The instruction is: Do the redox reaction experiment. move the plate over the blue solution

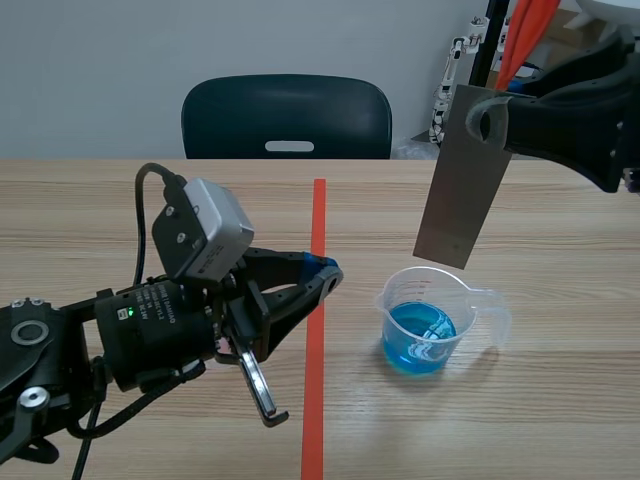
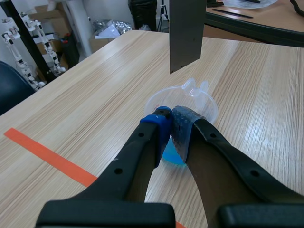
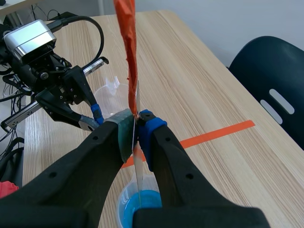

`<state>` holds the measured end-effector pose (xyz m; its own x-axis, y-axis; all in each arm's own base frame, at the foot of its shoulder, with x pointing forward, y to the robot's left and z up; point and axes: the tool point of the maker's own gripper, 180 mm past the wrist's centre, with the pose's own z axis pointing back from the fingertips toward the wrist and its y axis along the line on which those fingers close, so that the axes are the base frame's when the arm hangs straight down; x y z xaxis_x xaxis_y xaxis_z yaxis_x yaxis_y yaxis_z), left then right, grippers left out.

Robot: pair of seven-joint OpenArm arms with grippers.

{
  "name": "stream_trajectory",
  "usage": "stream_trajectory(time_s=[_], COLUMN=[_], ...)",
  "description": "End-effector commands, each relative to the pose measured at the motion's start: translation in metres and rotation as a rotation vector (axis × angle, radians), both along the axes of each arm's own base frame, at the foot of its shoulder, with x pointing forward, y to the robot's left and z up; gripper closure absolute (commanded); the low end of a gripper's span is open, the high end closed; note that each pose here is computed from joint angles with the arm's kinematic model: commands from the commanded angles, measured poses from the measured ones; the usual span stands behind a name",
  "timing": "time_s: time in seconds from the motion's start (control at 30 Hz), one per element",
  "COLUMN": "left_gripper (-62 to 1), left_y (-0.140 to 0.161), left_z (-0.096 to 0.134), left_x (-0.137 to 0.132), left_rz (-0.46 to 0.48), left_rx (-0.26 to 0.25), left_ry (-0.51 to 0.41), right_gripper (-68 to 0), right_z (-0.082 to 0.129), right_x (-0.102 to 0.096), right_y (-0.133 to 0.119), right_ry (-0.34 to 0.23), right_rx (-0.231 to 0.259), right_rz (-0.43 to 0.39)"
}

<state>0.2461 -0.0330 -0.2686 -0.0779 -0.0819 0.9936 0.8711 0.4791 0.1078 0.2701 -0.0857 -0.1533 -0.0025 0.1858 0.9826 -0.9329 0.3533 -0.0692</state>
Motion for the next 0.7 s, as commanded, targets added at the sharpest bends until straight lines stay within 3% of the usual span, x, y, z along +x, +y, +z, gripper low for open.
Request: stream_trajectory(time_s=[0.0,0.67], left_gripper=[-4.2,-4.2], left_y=[0.0007,0.0007], left_z=[0.0127,0.0129], left_x=[0.0027,0.0028], left_rz=[0.000,0.001], left_rx=[-0.029,-0.030], left_ry=[-0.030,-0.031], right_gripper=[-0.6,-0.6], right_z=[0.0150,0.0137], right_x=[0.0046,0.0047], right_y=[-0.0018,-0.0021], right_ry=[-0.038,-0.035], right_rx=[0.012,0.005], right_rz=[-0.002,-0.003])
